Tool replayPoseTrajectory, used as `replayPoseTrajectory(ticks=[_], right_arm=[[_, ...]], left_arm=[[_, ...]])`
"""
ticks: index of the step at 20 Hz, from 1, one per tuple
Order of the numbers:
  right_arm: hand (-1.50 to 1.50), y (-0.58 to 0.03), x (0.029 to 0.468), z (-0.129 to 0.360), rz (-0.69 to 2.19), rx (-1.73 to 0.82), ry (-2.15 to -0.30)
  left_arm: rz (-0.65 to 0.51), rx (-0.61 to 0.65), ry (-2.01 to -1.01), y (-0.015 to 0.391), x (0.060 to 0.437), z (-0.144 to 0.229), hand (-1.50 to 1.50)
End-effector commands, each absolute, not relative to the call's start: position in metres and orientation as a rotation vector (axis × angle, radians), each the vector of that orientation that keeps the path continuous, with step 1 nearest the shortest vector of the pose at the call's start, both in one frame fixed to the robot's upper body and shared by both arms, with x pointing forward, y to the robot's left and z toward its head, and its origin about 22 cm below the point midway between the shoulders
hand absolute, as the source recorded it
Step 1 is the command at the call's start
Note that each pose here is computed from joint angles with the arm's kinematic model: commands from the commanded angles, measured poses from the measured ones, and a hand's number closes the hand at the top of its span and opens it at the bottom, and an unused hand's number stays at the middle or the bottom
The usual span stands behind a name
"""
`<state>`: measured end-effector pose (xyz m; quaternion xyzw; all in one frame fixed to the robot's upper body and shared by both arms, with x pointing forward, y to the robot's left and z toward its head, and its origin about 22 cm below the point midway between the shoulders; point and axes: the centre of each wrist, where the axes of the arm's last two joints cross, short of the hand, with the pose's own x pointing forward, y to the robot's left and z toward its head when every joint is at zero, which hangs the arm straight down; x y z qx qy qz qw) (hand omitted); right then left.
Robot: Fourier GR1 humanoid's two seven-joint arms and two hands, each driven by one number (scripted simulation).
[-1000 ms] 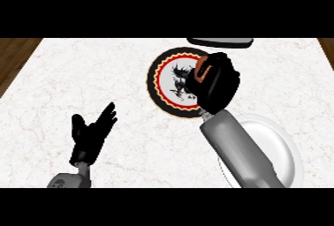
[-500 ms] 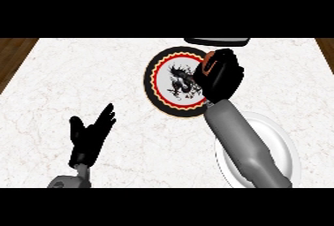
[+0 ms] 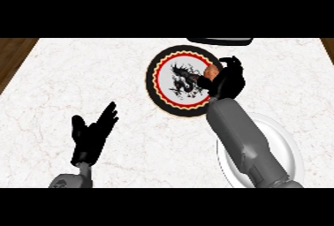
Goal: Pick the sweet potato from the plate and place it in the plate
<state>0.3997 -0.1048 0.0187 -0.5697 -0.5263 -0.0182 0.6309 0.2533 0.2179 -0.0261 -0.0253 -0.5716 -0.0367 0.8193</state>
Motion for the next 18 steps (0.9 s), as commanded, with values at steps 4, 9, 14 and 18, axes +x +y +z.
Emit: replayPoseTrajectory(ticks=[4, 9, 14, 18], right_arm=[[-1.50, -0.108, 0.398, 0.010, -0.109, -1.201, -1.328], [-1.50, -0.098, 0.404, 0.038, -0.341, -1.152, -1.513], [-1.50, -0.109, 0.384, 0.022, -0.415, -1.087, -1.518], [-1.50, -0.094, 0.360, 0.026, -0.400, -0.898, -1.538]], left_arm=[[-0.080, -0.048, -1.217, 0.209, 0.252, -0.030, 0.00], [-0.092, -0.043, -1.222, 0.215, 0.252, -0.031, 0.00], [-0.036, -0.022, -1.223, 0.235, 0.251, -0.017, 0.00], [-0.032, -0.028, -1.193, 0.241, 0.231, -0.034, 0.00]])
